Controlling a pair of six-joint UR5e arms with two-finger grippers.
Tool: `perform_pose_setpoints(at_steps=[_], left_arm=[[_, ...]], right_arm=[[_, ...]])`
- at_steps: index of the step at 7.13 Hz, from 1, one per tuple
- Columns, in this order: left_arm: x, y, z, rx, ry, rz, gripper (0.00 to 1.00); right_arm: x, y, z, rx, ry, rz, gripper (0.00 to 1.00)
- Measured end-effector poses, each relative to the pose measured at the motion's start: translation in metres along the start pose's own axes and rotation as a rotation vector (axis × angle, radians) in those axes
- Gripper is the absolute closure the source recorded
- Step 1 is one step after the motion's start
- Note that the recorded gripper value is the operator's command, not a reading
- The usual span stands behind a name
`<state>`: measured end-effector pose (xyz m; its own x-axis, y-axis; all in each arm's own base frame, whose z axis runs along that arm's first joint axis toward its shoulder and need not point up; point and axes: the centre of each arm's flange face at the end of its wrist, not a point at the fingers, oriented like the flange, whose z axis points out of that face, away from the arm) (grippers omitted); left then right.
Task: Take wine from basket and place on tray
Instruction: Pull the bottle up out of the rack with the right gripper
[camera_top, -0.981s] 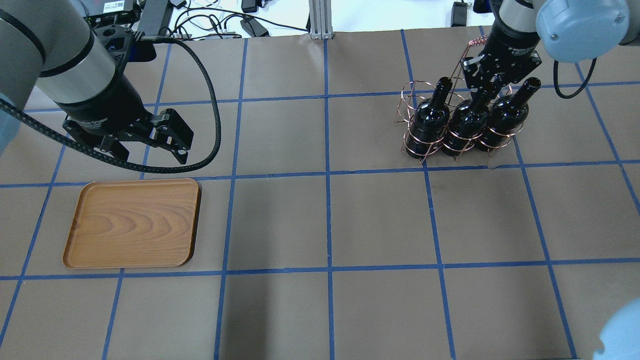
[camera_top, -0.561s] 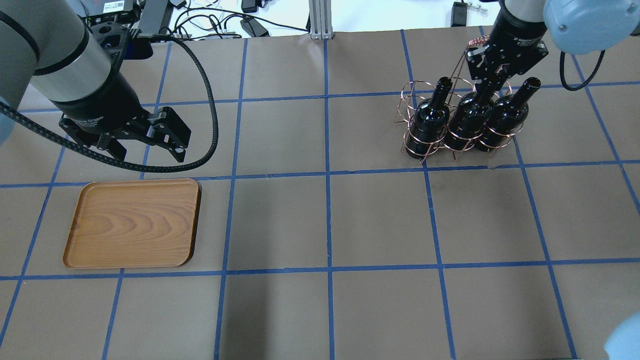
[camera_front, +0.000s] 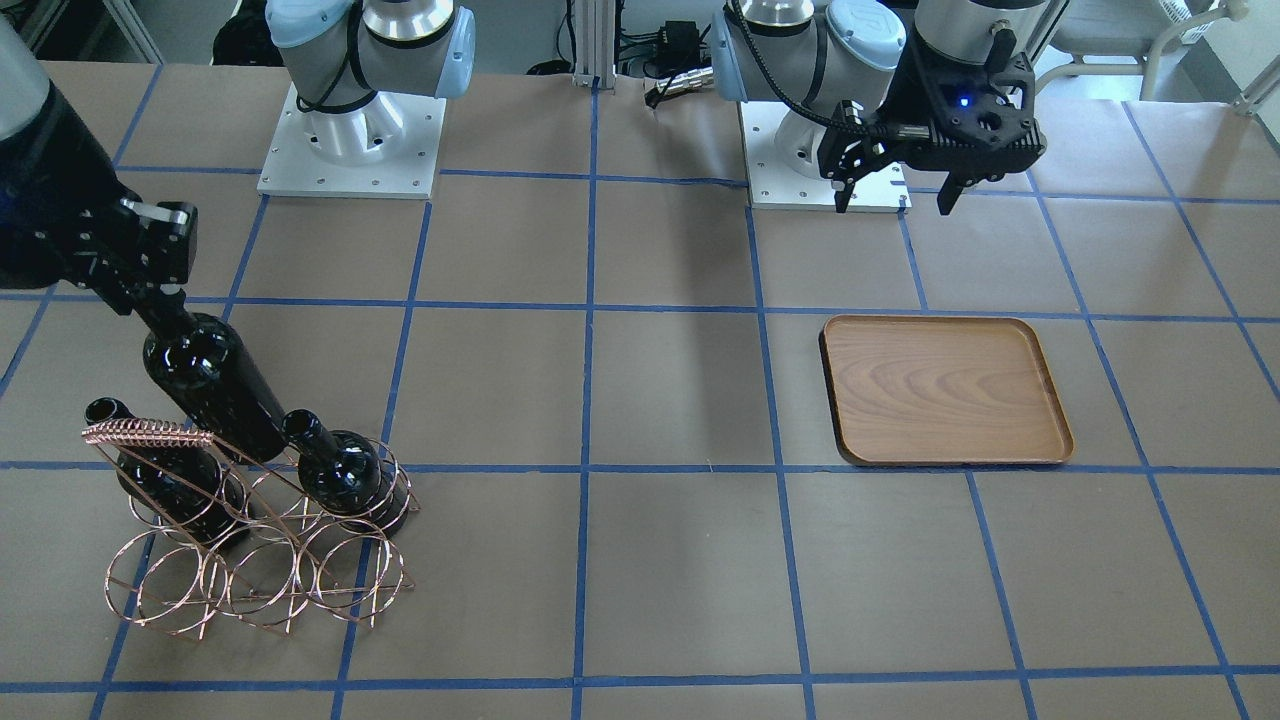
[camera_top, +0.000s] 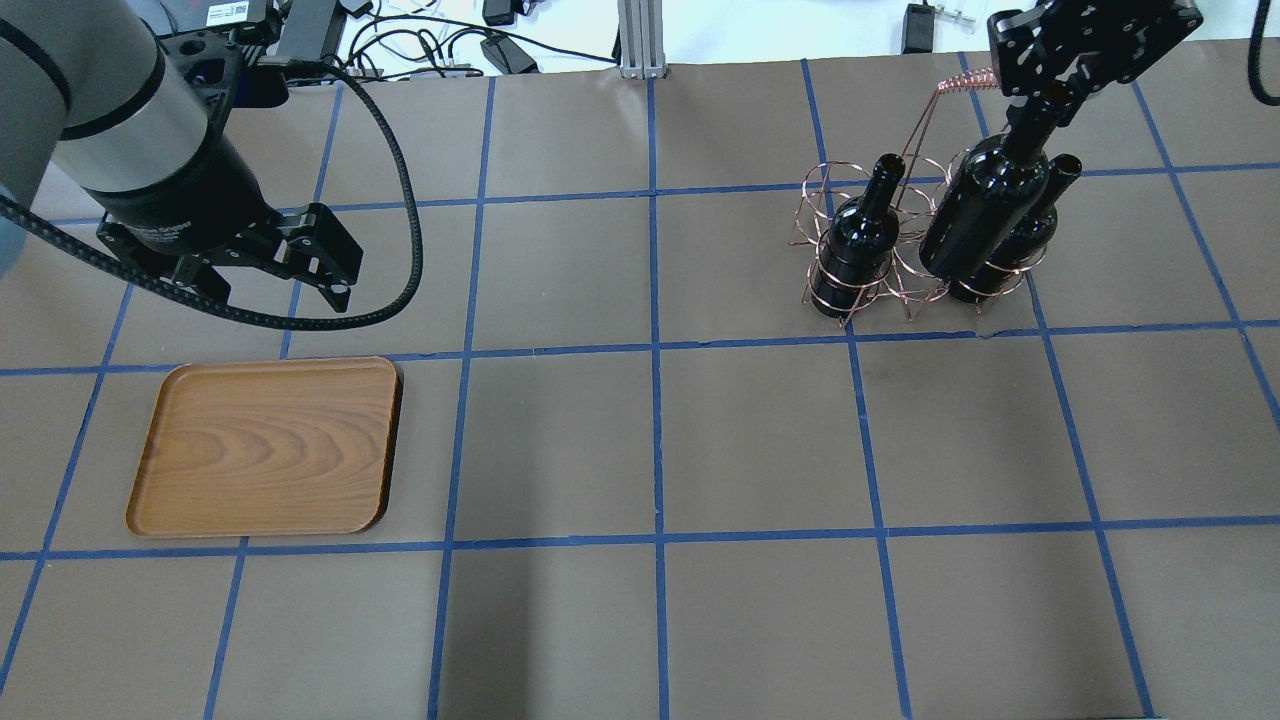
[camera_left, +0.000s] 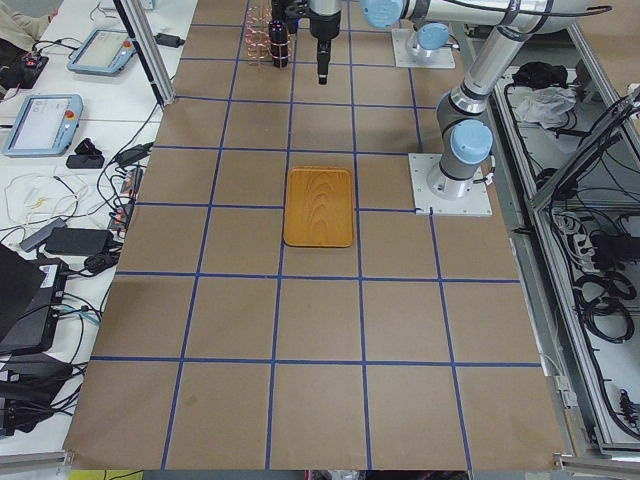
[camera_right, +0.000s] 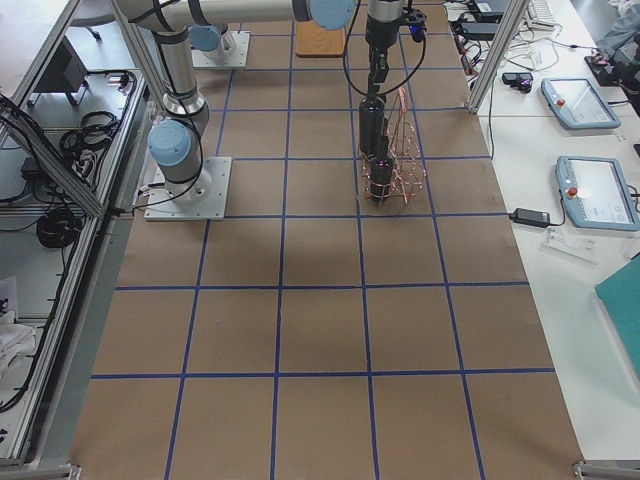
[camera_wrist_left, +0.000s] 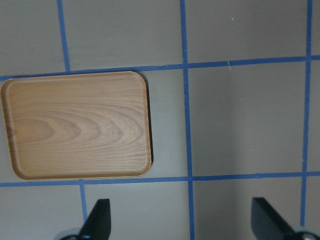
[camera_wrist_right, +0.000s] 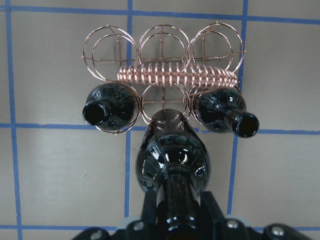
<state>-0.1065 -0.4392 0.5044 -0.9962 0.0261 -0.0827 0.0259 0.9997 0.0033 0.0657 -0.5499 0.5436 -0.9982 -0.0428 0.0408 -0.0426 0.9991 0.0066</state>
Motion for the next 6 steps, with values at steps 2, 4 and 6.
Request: perform_pose_setpoints(at_steps=[2,4,6], left_arm=[[-0.014,-0.001,0.001,-0.006,-0.027,-0.024,0.00],[-0.020,0.002,0.002,-0.019,-0.039,-0.015,0.00],[-0.040,-0.002,-0.002,-0.011,-0.036,-0.004,0.00]], right_arm=[[-0.016,0.030,0.008,-0.078,-0.012,0.027,1.00],[-0.062,0.069,0.043,-0.112,-0.010,0.062,1.00],[-0.132,0.089,0.069,-0.074,0.005,0.111,1.00]])
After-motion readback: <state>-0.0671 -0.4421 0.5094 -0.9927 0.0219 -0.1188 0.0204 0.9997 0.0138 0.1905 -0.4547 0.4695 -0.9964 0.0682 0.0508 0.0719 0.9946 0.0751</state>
